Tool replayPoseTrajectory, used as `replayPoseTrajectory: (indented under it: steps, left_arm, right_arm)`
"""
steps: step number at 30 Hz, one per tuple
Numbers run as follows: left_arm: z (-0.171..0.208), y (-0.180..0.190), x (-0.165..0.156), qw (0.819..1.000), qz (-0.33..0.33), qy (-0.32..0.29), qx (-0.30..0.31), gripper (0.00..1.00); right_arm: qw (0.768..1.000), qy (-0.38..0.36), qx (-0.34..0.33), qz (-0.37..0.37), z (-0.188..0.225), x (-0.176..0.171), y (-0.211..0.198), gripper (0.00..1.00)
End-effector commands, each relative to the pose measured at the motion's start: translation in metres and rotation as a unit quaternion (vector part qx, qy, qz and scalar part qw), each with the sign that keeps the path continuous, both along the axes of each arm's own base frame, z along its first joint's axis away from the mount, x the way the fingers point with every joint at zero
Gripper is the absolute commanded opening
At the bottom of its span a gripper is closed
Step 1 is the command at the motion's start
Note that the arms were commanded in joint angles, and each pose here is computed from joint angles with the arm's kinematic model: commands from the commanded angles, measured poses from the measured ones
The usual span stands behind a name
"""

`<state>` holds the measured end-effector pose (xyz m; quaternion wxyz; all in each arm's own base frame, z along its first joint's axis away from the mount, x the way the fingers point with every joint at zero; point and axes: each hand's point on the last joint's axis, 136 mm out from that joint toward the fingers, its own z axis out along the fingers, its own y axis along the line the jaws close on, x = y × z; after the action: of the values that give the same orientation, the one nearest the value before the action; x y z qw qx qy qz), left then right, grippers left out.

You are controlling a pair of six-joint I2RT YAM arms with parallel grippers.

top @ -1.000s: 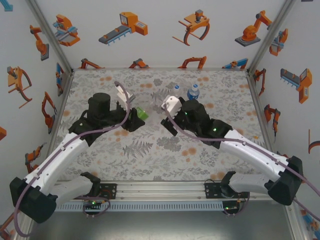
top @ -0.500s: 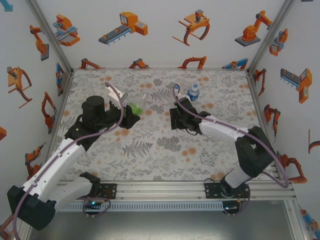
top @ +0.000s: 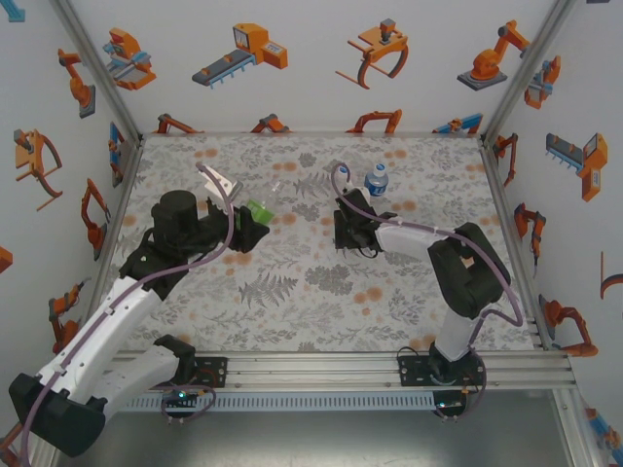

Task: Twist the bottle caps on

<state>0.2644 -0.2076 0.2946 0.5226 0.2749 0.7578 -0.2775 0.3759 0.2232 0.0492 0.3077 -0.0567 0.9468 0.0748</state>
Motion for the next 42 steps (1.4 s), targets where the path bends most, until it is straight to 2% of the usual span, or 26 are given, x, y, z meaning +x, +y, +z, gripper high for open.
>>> replayPoseTrajectory:
  steps: [1,14,22,31,35,38,42]
  left_arm:
    - [0.001,0.004,-0.002,1.000,0.006,0.002,-0.008,0.01]
    - [0.000,0.005,-0.003,1.000,0.007,0.003,-0.009,0.01]
    - [-0.003,0.005,-0.002,1.000,0.008,0.006,-0.008,0.01]
    - [-0.007,0.000,0.003,1.000,0.002,0.007,-0.012,0.01]
    - [-0.006,-0.008,0.004,1.000,-0.019,0.010,-0.017,0.03]
    - [-0.005,-0.014,0.005,0.999,-0.032,0.013,-0.021,0.00]
    - [-0.007,-0.016,0.008,0.999,-0.034,0.019,-0.022,0.00]
  right_arm:
    - [1.000,-0.024,0.012,0.002,0.011,0.015,0.008,0.50]
    - [1.000,-0.008,-0.014,0.017,-0.003,0.016,0.008,0.42]
    - [1.000,0.000,-0.007,0.029,0.007,0.008,0.012,0.33]
    - [0.997,0.030,-0.001,0.073,0.021,-0.056,0.027,0.33]
    - [0.995,0.053,0.004,0.079,0.017,-0.089,0.029,0.33]
    - [0.994,0.066,0.006,0.083,0.013,-0.110,0.030,0.33]
    - [0.993,0.080,-0.001,0.085,0.004,-0.130,0.029,0.33]
